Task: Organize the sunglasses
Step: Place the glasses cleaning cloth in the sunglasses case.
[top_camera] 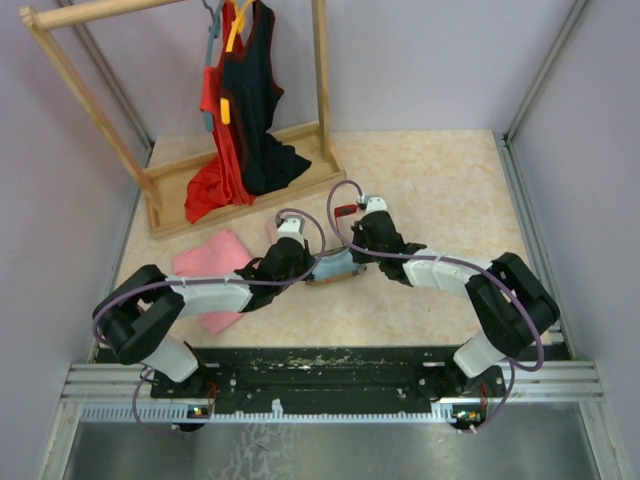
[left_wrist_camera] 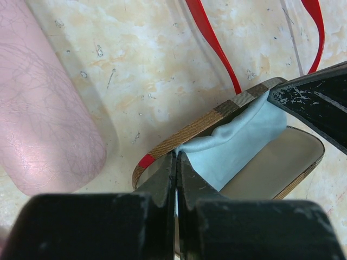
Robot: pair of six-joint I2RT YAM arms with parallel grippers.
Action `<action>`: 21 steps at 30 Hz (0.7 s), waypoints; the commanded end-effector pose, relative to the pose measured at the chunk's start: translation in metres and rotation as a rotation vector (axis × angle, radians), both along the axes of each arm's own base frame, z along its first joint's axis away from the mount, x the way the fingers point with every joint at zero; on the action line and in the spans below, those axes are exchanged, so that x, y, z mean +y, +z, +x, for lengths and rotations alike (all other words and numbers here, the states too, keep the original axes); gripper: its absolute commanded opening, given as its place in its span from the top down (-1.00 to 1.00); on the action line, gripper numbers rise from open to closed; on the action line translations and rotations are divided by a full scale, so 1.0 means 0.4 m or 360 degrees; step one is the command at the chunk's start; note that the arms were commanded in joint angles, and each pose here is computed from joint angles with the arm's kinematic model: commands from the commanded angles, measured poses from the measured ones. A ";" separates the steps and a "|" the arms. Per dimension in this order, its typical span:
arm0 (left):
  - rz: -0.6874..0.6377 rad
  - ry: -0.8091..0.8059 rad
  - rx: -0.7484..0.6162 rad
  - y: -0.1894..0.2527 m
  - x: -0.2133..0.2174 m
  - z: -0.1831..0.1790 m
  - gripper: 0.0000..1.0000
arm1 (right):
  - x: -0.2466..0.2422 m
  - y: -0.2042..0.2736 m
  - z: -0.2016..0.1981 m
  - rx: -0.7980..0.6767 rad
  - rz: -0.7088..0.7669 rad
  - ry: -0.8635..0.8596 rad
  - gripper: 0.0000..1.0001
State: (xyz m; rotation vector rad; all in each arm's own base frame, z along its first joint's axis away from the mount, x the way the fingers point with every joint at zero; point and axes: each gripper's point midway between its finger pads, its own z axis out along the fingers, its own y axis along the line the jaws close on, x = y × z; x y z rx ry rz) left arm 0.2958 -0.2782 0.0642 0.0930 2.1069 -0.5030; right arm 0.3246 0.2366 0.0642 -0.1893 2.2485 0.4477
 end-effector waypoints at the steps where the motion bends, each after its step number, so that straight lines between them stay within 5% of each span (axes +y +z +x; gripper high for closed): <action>1: -0.0007 0.0029 -0.0050 0.013 0.009 0.013 0.99 | 0.022 0.050 0.047 -0.0099 0.0101 -0.0031 1.00; 21: 0.0011 0.0040 -0.0049 0.009 0.022 0.008 0.99 | 0.012 0.047 0.059 -0.0092 0.0111 -0.0103 1.00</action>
